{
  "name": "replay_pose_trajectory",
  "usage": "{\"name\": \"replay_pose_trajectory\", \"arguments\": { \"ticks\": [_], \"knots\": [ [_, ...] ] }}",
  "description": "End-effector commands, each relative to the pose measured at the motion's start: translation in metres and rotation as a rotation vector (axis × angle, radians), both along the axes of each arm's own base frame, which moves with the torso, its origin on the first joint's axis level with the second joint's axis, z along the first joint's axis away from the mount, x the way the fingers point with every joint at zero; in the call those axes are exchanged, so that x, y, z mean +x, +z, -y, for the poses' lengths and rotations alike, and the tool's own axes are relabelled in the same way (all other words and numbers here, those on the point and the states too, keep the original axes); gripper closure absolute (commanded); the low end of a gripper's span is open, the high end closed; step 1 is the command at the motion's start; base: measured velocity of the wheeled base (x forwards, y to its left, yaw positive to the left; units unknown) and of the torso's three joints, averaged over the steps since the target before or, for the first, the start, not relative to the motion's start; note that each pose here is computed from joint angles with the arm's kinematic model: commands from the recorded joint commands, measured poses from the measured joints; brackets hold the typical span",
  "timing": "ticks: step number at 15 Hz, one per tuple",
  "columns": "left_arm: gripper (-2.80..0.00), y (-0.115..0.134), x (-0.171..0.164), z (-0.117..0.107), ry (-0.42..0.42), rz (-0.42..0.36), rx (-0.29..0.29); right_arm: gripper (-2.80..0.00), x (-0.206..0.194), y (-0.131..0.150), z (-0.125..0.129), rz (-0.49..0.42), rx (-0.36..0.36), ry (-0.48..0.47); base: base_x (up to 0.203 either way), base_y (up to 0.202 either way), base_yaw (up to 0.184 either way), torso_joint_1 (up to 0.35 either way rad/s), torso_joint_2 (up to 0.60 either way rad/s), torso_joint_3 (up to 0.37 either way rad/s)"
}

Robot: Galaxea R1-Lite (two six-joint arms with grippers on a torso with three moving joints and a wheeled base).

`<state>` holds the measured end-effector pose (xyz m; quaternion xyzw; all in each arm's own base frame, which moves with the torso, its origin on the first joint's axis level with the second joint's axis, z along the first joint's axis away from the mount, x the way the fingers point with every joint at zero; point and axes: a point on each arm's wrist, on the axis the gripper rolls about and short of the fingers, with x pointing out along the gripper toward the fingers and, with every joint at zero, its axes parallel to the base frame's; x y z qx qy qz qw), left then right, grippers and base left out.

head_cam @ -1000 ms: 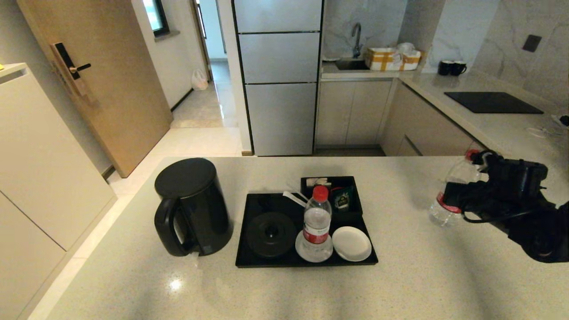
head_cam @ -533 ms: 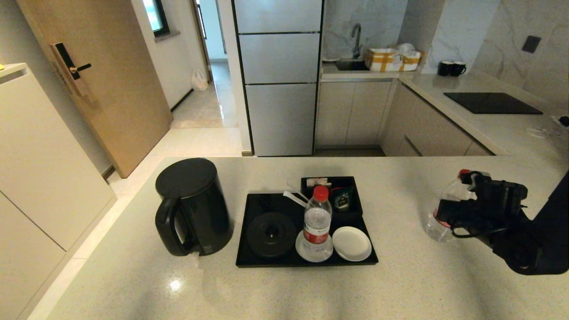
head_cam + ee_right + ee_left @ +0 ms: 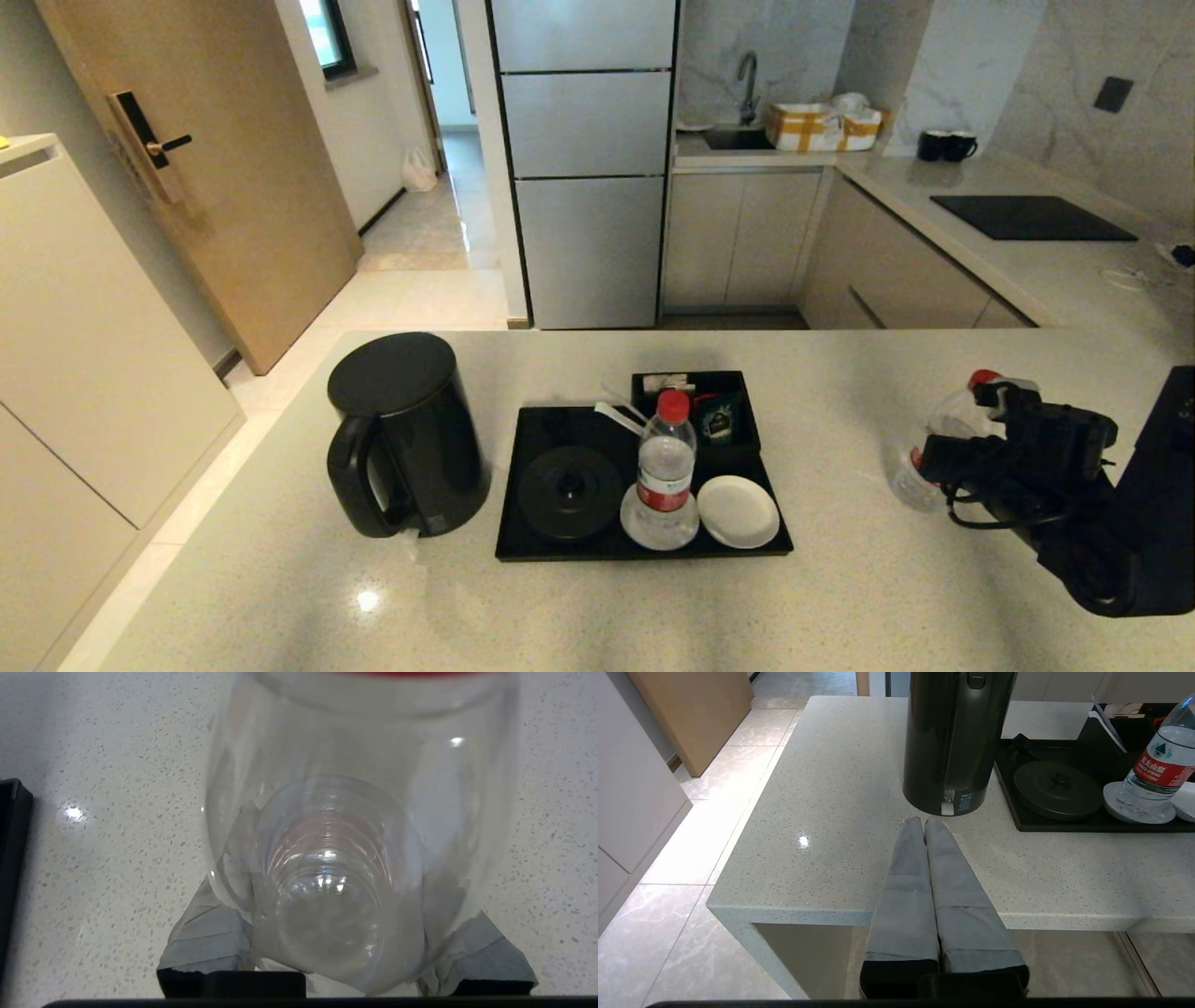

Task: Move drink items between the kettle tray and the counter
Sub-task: Place it on the right

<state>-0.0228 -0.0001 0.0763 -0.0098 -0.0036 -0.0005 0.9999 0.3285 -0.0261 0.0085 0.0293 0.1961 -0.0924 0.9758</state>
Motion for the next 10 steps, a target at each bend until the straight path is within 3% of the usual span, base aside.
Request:
{"name": "replay_pose_trajectory", "arguments": {
  "ticks": [1,10],
  "knots": [
    [0.00,0.000,0.000,0.000,0.001,0.000,0.000,0.00,-0.002,-0.003,0.000,-0.018,0.001,0.001,0.000,0.000,0.000,0.000,0.00,0.000],
    [0.00,0.000,0.000,0.000,0.002,-0.001,0.000,0.00,-0.014,-0.007,-0.003,-0.057,0.029,0.042,0.000,0.000,0.000,0.000,0.00,0.000]
  ]
}}
